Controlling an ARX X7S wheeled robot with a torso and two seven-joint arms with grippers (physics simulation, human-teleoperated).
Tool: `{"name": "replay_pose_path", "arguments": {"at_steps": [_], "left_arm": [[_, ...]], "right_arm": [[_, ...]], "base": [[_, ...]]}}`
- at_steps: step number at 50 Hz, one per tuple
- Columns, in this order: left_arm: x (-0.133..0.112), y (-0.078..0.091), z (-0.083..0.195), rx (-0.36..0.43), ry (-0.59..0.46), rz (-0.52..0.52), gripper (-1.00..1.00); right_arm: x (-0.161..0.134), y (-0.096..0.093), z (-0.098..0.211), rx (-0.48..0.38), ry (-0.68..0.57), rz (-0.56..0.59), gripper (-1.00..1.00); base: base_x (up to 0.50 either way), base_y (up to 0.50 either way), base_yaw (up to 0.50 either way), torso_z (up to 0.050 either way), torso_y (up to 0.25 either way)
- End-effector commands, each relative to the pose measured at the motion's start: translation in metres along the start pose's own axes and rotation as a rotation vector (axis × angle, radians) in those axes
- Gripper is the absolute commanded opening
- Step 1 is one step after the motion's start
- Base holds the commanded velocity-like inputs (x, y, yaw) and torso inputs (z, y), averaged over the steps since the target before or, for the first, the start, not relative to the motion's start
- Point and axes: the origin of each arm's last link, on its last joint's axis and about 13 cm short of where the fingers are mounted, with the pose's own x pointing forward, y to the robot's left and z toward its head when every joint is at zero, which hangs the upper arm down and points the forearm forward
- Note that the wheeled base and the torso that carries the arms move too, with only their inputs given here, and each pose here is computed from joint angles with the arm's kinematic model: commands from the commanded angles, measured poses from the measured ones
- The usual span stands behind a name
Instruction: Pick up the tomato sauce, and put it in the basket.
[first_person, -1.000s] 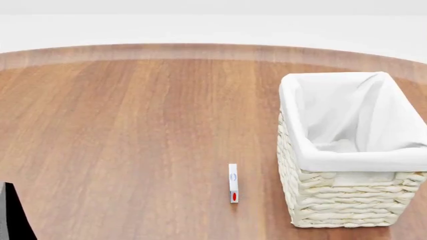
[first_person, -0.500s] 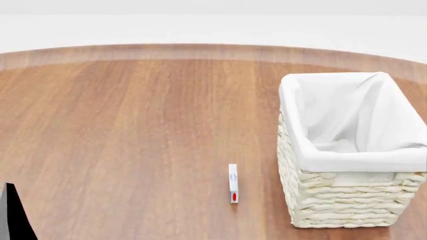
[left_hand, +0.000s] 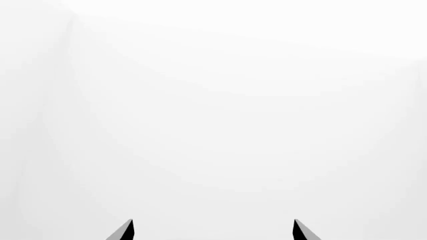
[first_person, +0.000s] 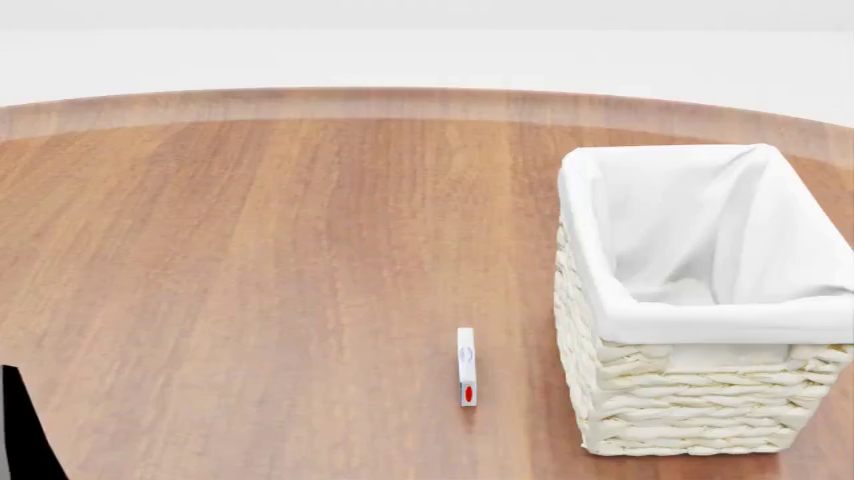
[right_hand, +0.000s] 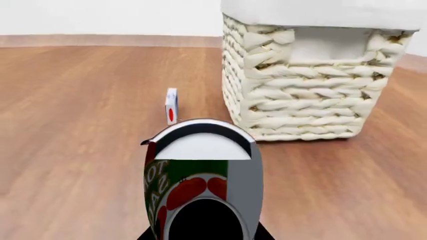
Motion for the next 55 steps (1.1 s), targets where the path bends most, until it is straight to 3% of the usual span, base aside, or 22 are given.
{"name": "replay_pose_path", "arguments": {"at_steps": [1, 8, 28, 43, 55], "left_arm": [[0.000, 0.001, 0.001, -0.001, -0.002, 0.005, 1.00], [0.000, 0.000, 0.002, -0.002, -0.003, 0.003, 1.00], [-0.001, 0.000, 0.001, 0.000, -0.001, 0.000, 1.00], [-0.002, 0.002, 0.003, 0.014, -0.005, 0.010, 1.00], [-0.003, 0.003, 0.004, 0.022, -0.006, 0.011, 1.00]], "right_arm": [[0.001, -0.001, 0.030, -0.056, -0.138, -0.011, -1.00], [0.006, -0.008, 0.056, -0.109, -0.272, -0.060, -1.00], [0.031, -0.004, 0.116, -0.208, -0.541, -0.024, -1.00], [0.060, -0.019, 0.184, -0.327, -0.753, -0.084, -1.00], [0.082, -0.034, 0.232, -0.403, -0.854, -0.148, -1.00]], "base": [[0.00, 0.00, 0.00, 0.000, 0.000], [0.00, 0.00, 0.00, 0.000, 0.000], [0.00, 0.00, 0.00, 0.000, 0.000], [0.00, 0.00, 0.00, 0.000, 0.000], [0.00, 0.00, 0.00, 0.000, 0.000]]}}
